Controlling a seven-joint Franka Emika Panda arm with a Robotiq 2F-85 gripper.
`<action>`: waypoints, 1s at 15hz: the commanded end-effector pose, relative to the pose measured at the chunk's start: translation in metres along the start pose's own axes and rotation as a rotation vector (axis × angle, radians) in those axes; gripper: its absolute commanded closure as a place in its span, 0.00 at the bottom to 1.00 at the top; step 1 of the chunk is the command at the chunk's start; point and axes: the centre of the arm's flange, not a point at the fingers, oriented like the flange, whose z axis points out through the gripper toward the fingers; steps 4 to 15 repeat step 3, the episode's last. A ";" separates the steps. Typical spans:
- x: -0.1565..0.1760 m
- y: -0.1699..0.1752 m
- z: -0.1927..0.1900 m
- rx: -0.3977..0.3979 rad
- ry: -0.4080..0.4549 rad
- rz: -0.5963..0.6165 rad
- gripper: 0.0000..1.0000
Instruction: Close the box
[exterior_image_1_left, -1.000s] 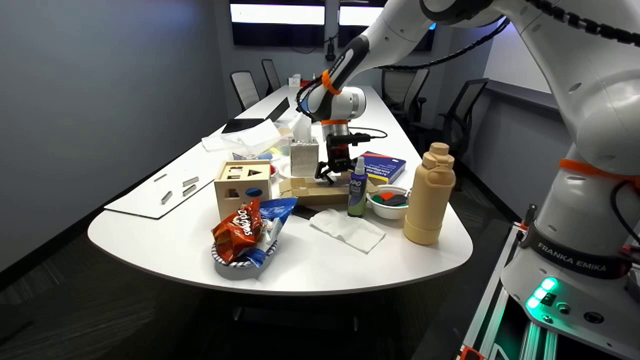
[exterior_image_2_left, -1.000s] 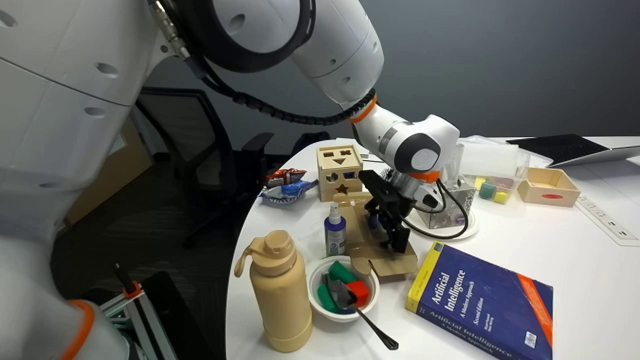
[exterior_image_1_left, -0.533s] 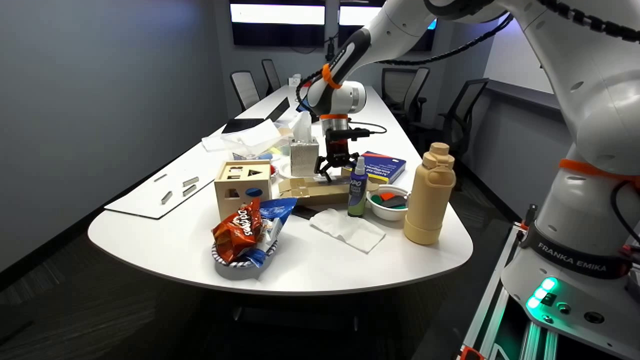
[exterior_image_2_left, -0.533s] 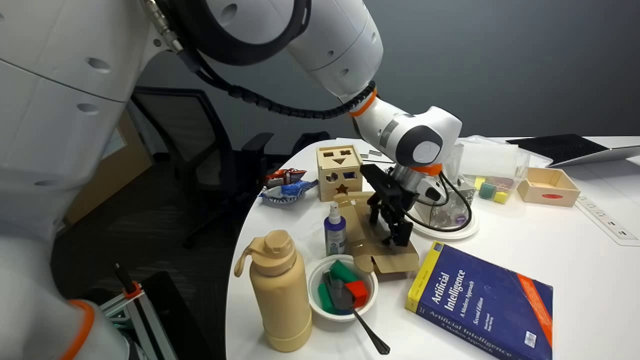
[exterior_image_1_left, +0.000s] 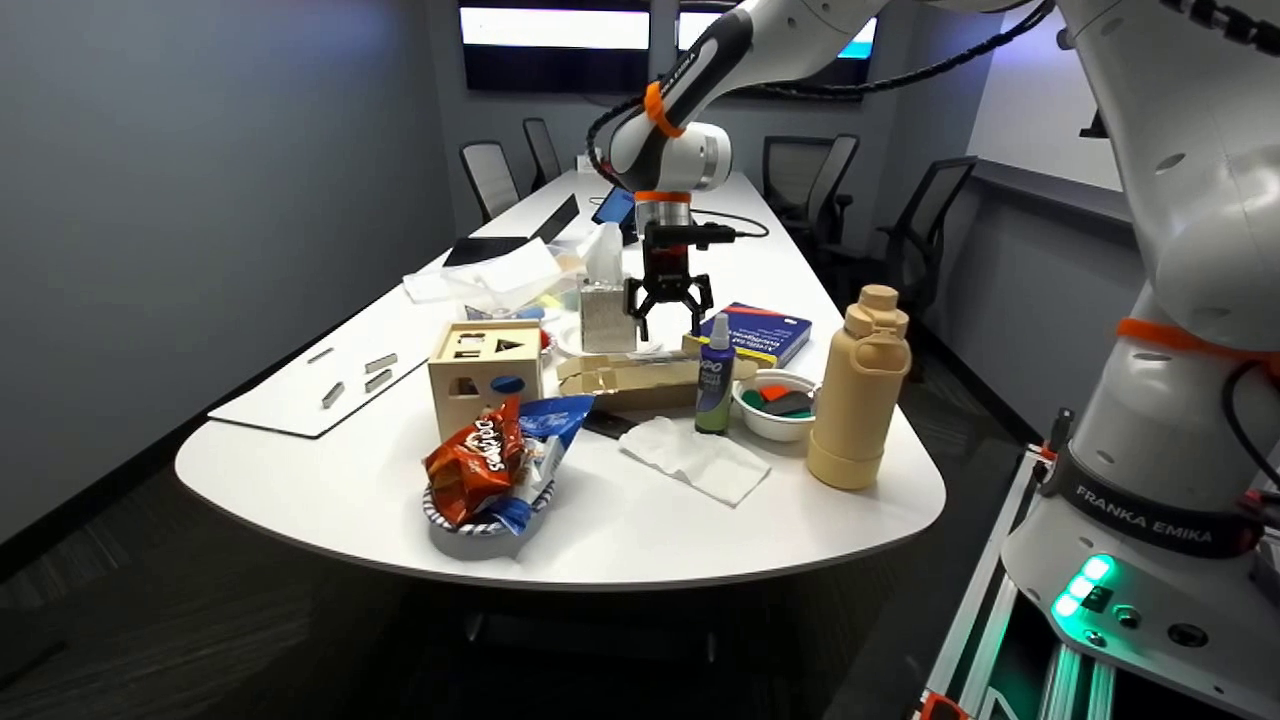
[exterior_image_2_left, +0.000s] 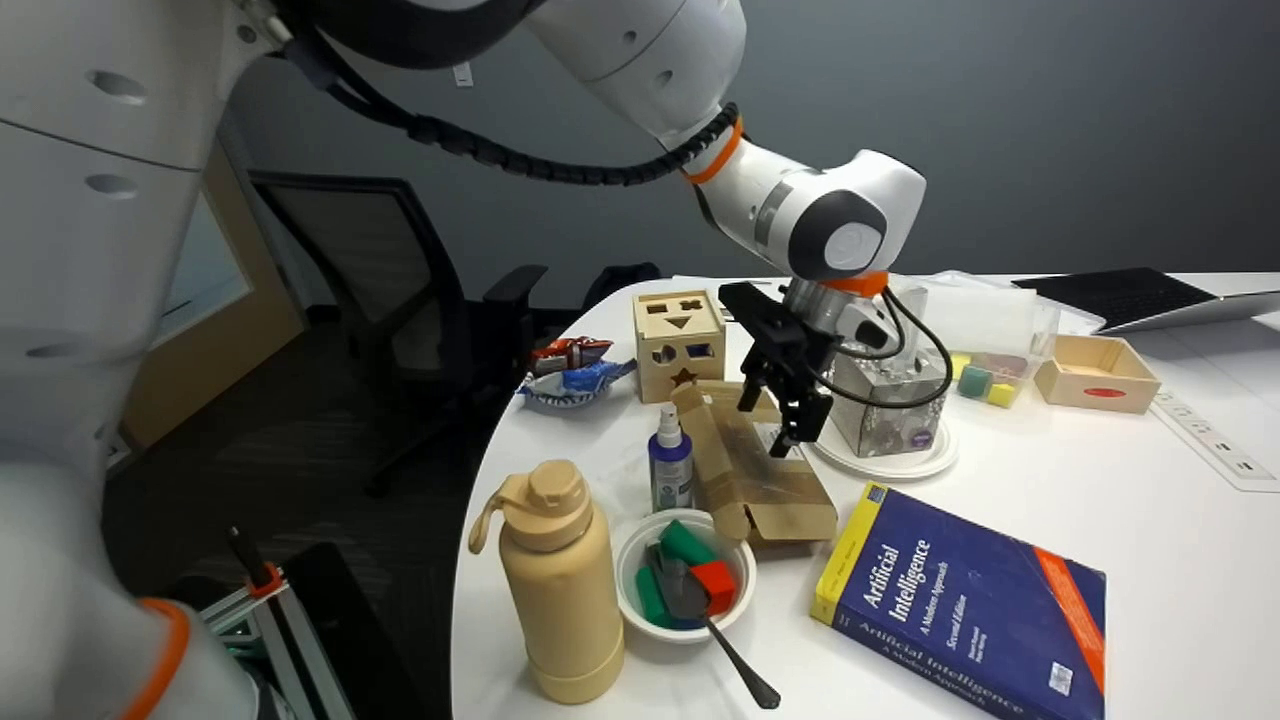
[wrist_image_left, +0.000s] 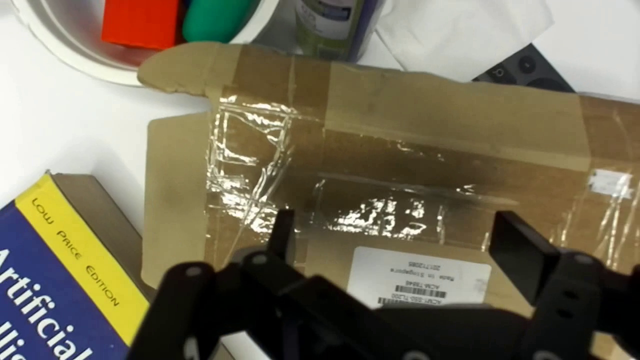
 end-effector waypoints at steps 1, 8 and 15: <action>-0.035 -0.004 -0.027 -0.007 0.046 -0.025 0.00; -0.042 -0.007 -0.037 -0.019 0.071 -0.026 0.00; -0.042 -0.007 -0.037 -0.019 0.071 -0.026 0.00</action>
